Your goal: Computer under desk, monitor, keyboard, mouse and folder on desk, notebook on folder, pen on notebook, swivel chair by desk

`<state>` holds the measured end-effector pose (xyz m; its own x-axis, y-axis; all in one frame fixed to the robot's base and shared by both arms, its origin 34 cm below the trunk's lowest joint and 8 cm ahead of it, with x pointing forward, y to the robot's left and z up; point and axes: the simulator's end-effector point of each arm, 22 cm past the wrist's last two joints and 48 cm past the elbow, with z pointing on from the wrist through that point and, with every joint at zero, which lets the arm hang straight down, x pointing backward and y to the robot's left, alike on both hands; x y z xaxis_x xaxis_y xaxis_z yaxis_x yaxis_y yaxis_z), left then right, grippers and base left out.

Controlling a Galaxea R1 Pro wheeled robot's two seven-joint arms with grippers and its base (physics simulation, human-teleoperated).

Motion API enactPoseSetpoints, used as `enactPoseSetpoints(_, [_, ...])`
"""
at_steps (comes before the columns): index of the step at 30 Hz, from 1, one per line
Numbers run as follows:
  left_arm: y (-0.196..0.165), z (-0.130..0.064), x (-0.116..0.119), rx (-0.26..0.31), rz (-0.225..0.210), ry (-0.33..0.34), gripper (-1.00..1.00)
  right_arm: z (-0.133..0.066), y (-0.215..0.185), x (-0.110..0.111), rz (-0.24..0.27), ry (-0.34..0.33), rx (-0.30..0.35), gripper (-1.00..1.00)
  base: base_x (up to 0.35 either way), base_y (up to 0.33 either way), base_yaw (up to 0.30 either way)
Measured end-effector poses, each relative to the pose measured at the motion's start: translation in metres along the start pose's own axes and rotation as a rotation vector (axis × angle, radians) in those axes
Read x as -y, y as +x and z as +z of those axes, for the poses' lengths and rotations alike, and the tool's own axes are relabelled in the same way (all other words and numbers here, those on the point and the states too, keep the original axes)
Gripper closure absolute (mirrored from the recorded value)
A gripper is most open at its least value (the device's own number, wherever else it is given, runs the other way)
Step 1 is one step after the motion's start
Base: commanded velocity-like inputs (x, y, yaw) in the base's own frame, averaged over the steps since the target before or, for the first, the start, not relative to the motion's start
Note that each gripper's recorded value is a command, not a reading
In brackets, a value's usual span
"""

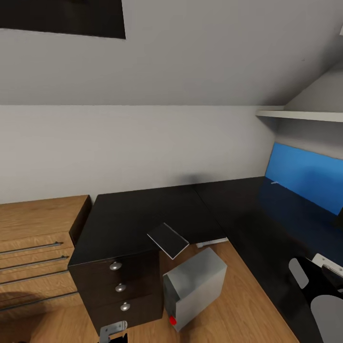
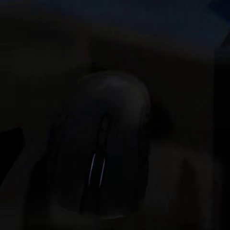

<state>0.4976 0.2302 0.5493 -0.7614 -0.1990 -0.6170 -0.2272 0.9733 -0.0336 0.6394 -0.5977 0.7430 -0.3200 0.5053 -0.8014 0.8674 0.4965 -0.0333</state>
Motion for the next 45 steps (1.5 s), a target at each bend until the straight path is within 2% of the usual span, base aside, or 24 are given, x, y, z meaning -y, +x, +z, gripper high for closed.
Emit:
enactPoseSetpoints(12, [0.001,0.0,0.0,-0.001,0.001,0.0,-1.0,0.0,0.0,0.0,-0.001,-0.001,0.001,-1.0,0.0,0.0,0.0])
enactPoseSetpoints(24, [-0.011,-0.015,-0.001,-0.004,0.002,-0.005,-1.0,-0.013,-0.017,-0.002,0.0,-0.003,0.003,-1.0,0.0,0.0,0.0])
enactPoseSetpoints(29, [-0.014,-0.022,-0.001,-0.01,0.002,-0.008,-1.0,-0.02,-0.035,-0.005,0.012,-0.012,0.024,-1.0,0.0,0.0,0.0])
enactPoseSetpoints(32, [-0.004,-0.024,-0.006,-0.042,0.011,-0.02,-1.0,-0.03,-0.058,-0.012,0.034,-0.032,0.062,-1.0,0.0,0.0,0.0])
enactPoseSetpoints(34, [0.008,-0.026,-0.011,-0.071,0.018,-0.031,-1.0,-0.041,-0.076,-0.022,0.047,-0.058,0.083,-1.0,0.0,0.0,0.0])
enactPoseSetpoints(38, [0.01,-0.031,-0.013,-0.084,0.021,-0.035,-1.0,-0.069,-0.089,-0.047,0.05,-0.123,0.088,-1.0,0.0,0.0,0.0])
enactPoseSetpoints(44, [0.006,-0.038,-0.015,-0.087,0.023,-0.039,-1.0,-0.131,-0.062,-0.08,0.069,-0.215,0.079,-1.0,0.0,0.0,0.017])
enactPoseSetpoints(45, [0.005,-0.038,-0.016,-0.085,0.022,-0.04,-1.0,-0.153,-0.038,-0.093,0.039,-0.236,0.076,-1.0,0.0,0.0,0.164])
